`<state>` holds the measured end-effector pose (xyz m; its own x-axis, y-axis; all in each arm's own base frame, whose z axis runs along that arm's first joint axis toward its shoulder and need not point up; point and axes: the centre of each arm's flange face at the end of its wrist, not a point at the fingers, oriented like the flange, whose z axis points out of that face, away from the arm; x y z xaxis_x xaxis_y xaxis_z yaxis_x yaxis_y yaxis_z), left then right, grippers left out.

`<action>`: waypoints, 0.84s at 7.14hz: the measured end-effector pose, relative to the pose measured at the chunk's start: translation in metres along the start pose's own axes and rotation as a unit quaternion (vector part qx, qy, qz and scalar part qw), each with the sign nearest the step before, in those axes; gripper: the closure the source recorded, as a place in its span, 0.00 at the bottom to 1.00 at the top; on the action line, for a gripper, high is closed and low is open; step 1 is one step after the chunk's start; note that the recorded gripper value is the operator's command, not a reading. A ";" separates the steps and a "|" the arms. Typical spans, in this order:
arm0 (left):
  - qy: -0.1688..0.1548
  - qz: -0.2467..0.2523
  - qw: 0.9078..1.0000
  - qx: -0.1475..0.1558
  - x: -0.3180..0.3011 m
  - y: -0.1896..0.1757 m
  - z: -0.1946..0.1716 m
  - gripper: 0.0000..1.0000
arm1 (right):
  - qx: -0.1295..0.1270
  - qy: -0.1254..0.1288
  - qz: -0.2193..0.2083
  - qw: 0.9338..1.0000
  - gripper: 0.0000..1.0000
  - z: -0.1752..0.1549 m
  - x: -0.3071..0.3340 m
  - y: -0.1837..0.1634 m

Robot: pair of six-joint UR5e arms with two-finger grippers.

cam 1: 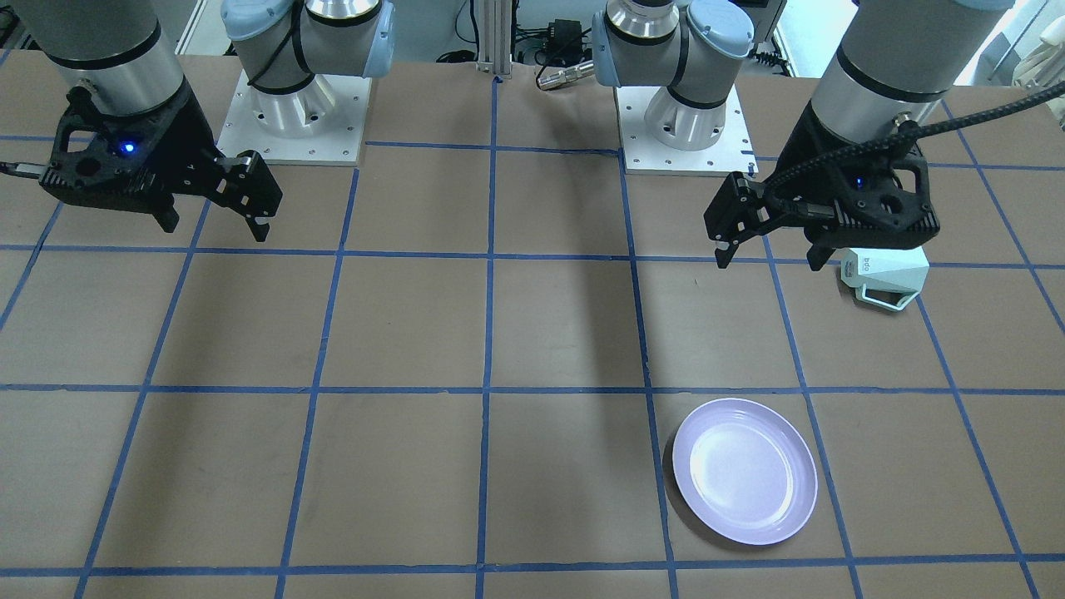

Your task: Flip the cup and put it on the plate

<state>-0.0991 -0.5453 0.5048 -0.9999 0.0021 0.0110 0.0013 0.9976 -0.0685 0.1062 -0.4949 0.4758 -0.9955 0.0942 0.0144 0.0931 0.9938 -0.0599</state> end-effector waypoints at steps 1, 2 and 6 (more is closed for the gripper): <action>0.000 -0.003 1.000 -0.001 -0.003 0.000 0.000 0.00 | 0.000 0.000 0.000 1.000 0.00 0.000 0.000 0.000; -0.001 -0.005 1.000 0.000 -0.005 0.001 -0.001 0.00 | 0.000 0.000 0.000 1.000 0.00 0.000 0.000 0.000; -0.005 -0.018 1.000 -0.002 -0.067 0.000 -0.006 0.00 | 0.000 0.000 0.000 1.000 0.00 0.000 0.000 0.000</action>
<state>-0.0317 -0.5450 0.5099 -0.9994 -0.0343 0.0034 -0.0344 0.9973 -0.0649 0.1062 -0.4948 0.4761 -0.9954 0.0942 0.0144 0.0932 0.9938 -0.0603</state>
